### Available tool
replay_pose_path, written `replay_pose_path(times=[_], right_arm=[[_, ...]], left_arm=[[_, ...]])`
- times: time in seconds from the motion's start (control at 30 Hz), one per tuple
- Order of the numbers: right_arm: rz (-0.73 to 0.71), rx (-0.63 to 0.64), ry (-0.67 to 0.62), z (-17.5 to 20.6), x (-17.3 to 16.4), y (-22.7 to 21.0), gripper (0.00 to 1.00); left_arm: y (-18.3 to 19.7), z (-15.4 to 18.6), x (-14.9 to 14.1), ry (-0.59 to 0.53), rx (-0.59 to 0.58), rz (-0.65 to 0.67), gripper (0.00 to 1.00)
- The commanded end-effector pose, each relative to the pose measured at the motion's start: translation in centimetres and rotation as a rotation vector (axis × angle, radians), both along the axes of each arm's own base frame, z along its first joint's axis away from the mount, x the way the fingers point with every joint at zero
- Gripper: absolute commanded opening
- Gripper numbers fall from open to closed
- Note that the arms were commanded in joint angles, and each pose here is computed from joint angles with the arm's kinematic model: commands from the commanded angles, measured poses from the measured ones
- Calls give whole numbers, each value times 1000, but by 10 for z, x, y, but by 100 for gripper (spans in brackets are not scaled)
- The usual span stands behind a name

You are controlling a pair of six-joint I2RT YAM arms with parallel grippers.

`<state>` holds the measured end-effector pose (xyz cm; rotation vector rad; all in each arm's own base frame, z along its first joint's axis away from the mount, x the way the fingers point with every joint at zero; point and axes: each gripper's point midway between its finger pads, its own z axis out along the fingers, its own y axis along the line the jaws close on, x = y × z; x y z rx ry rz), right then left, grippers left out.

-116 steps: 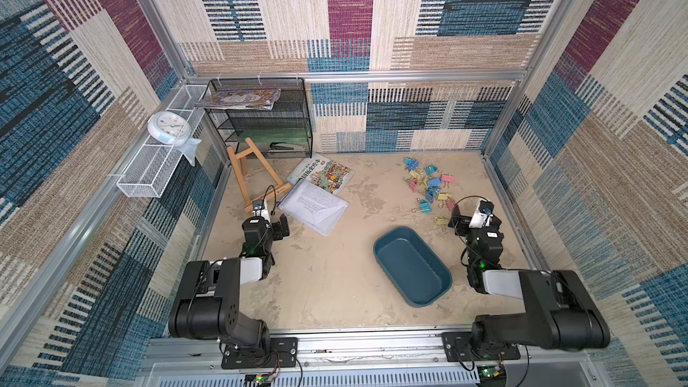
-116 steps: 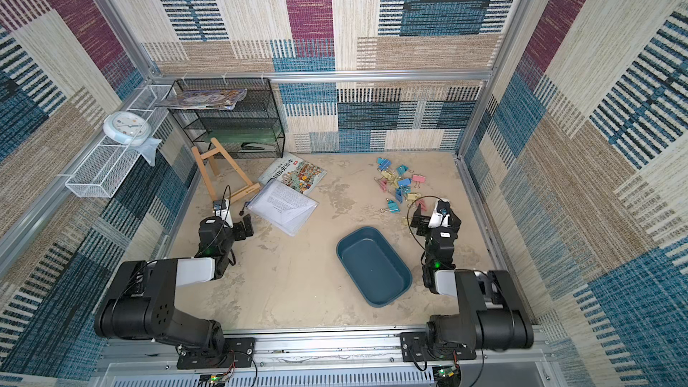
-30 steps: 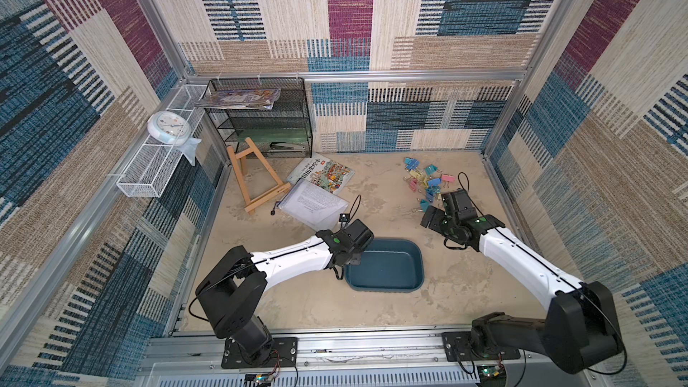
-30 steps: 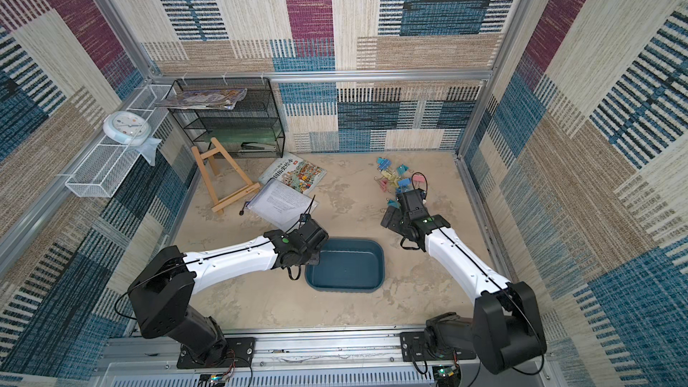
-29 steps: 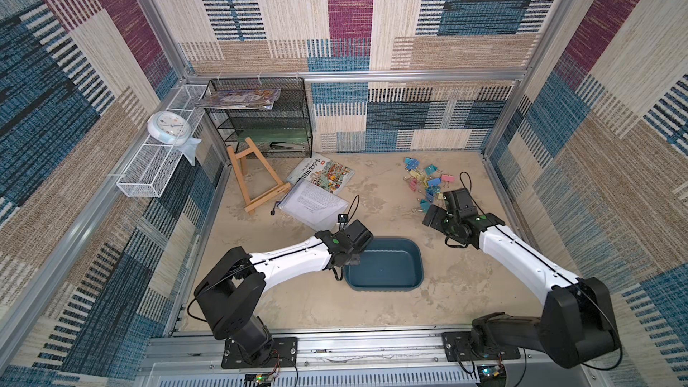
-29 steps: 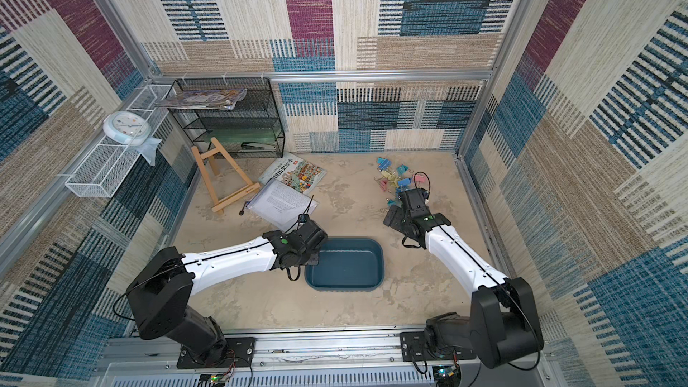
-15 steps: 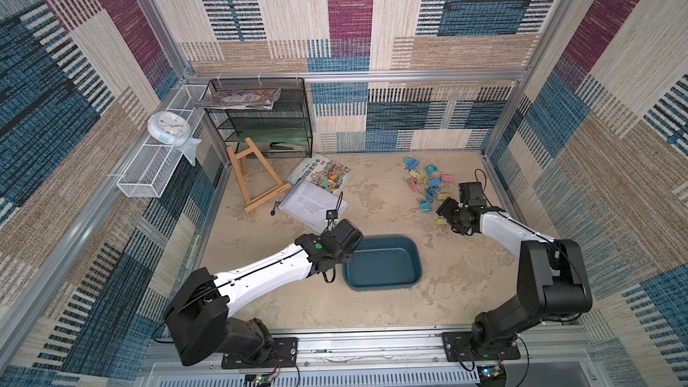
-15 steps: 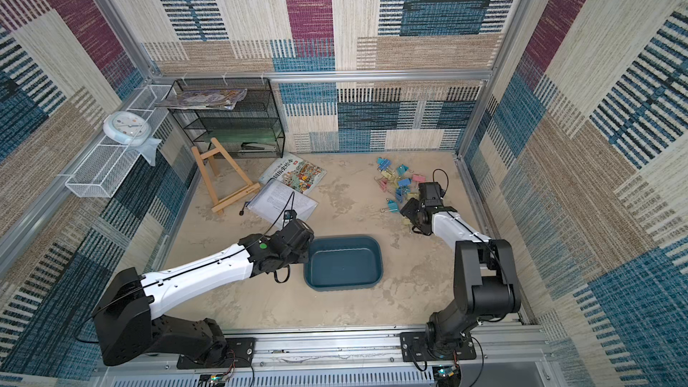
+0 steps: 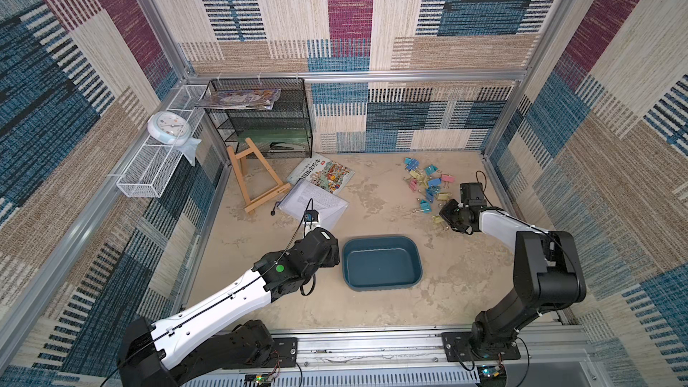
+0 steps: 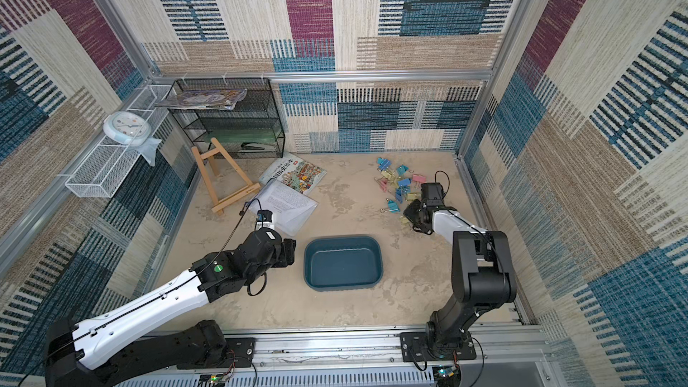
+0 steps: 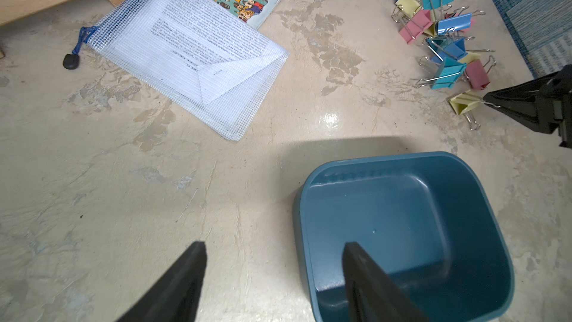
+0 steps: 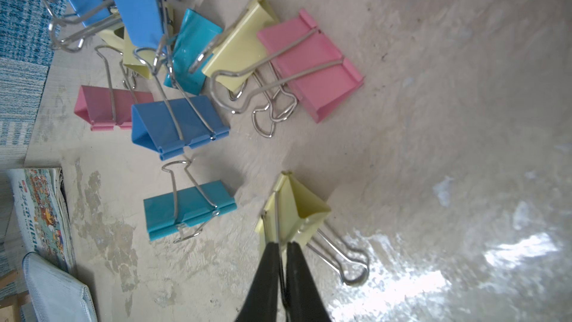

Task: Put the binder clips in the storage box
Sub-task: Pick up the binder clip at the center of the board, then place the binder clip in the storage box.

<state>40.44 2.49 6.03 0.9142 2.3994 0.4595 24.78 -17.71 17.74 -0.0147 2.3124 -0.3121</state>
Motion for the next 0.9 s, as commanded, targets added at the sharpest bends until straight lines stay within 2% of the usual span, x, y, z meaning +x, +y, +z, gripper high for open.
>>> replay_pose_path(times=[0.0, 0.07, 0.23, 0.4, 0.5, 0.73, 0.87], right_arm=[[24, -26, -5, 2, -3, -1, 0], [30, -43, -11, 7, -8, -3, 0], [107, -38, -108, 48, -24, 7, 0], [414, 47, -346, 122, -57, 70, 0], [616, 95, -394, 148, -87, 123, 0], [975, 250, -264, 127, -160, 234, 0], [1092, 258, -177, 95, -187, 275, 0]], left_arm=[[4, 6, 5, -41, 19, 8, 91], [5, 7, 5, -46, 27, 10, 98], [9, 7, 6, -63, 50, 14, 99], [8, 8, 7, -78, 41, 8, 100], [8, 6, 9, -82, 29, 9, 99], [17, -4, 15, -51, -46, 56, 99], [29, -16, 14, -14, -115, 96, 99]])
